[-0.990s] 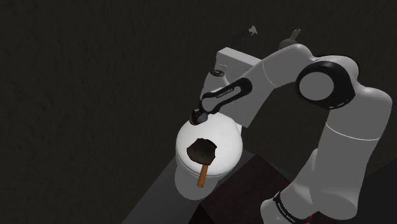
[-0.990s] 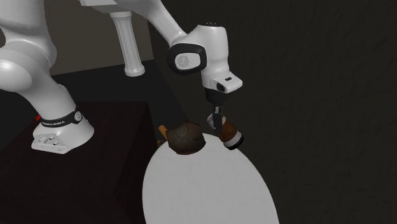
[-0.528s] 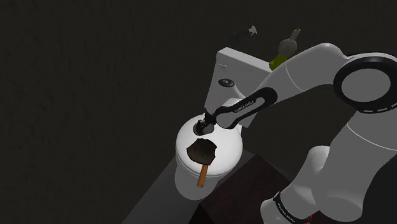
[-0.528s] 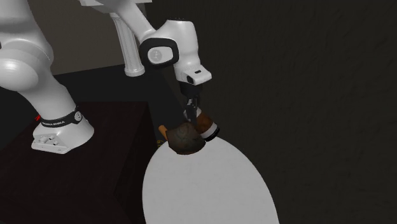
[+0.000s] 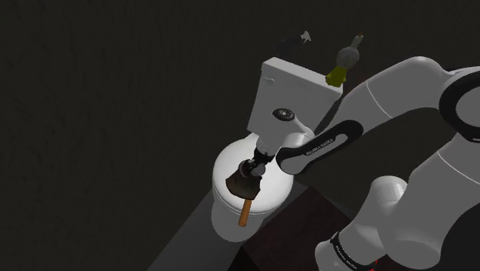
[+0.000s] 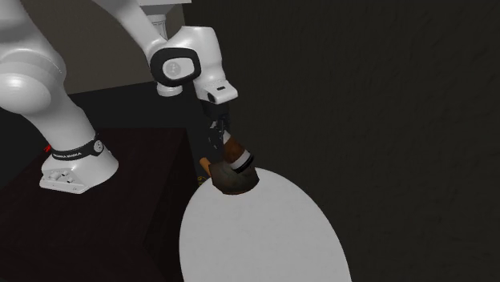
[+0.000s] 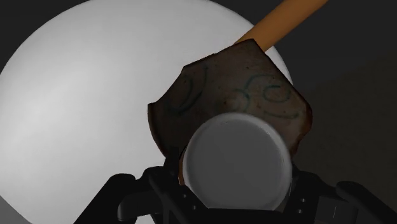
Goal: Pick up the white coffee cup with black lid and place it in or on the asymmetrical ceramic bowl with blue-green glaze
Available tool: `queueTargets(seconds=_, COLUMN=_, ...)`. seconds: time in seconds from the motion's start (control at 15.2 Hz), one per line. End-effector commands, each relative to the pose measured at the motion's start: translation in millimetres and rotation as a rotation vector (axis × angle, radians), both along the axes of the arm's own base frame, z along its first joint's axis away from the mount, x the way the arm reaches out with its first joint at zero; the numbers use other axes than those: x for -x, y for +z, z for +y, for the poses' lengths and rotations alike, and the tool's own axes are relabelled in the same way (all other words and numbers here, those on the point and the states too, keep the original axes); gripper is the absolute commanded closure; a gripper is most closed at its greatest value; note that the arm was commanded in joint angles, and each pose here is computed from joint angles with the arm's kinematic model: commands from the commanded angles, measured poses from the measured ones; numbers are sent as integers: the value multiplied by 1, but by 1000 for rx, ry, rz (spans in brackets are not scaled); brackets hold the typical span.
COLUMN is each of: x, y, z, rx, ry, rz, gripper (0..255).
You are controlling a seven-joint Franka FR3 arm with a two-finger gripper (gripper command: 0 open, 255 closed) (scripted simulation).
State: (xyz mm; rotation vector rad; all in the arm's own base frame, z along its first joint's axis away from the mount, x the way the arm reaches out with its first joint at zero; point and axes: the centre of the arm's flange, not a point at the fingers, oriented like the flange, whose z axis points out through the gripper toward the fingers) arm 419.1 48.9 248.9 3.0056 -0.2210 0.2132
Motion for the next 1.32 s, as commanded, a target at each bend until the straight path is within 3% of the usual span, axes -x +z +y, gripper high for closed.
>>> queueTargets(seconds=0.0, x=2, y=-9, z=1, rx=-1, ry=0, rz=-1, gripper=255)
queueTargets(seconds=0.73, x=2, y=-69, z=1, rx=-1, ry=0, rz=-1, gripper=255)
queueTargets(seconds=1.25, x=2, y=-69, z=1, rx=-1, ry=0, rz=-1, gripper=255)
